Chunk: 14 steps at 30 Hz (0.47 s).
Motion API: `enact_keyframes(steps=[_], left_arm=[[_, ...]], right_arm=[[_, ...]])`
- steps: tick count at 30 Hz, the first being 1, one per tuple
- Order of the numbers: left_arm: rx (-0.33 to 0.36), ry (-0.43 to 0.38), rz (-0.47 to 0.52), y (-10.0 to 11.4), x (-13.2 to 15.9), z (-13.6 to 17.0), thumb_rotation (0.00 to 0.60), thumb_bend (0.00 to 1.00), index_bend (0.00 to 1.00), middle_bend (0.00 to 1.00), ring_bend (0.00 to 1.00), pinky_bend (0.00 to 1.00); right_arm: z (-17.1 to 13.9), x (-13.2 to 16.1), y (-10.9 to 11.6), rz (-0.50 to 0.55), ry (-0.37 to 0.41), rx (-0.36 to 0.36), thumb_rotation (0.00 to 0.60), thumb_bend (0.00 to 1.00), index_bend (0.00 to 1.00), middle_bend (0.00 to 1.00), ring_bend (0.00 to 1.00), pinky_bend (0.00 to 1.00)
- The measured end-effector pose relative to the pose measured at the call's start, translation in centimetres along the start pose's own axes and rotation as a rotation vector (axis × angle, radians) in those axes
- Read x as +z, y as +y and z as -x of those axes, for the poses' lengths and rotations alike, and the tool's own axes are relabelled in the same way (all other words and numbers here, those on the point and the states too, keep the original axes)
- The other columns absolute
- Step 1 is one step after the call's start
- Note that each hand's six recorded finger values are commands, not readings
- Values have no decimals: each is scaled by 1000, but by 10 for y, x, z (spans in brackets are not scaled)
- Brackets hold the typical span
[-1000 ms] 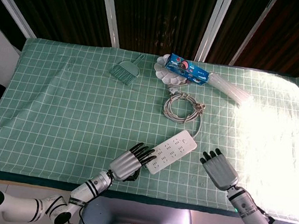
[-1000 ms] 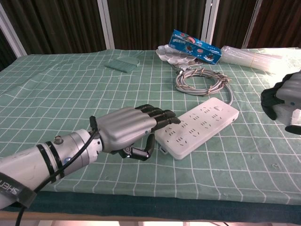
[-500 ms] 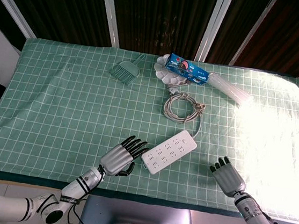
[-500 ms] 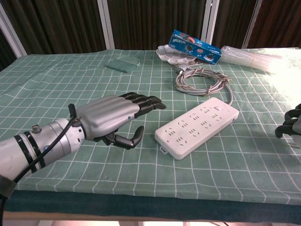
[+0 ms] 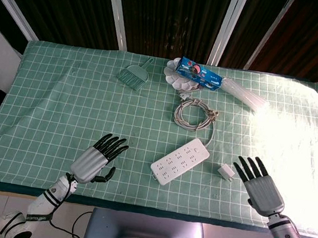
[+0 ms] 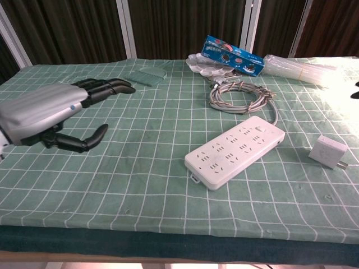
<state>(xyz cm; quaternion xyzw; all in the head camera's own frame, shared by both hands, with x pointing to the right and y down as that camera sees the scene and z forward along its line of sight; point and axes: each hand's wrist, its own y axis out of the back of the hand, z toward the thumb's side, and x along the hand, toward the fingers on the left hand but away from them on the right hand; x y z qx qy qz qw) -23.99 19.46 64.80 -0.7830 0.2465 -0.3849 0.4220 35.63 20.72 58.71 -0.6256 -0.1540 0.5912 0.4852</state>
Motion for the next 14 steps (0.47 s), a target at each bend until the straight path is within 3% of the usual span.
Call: enact_keyframes(steps=[3,5,9,14], left_arm=[[42,74,-5,14,-26,38,557,571,0,0,0,67],[72,120,10,21,-40,62,595,575,0,0,0,81],[137,163,85,30,-64,95,600,585,0,0,0,86],[156,206,118,33,-89,113,600,586,0,0,0,84]], right_arm=[[-19,-16,12,66,-90,-82,600,201,0,0,0,47],[-32,-26,16,117,-147,-130,600,201,0,0,0,37],[-60,-46,6,201,-254,-177,600,201,0,0,0,1],[-57,-44,-1,194,-244,-174,600,201,0,0,0,0]])
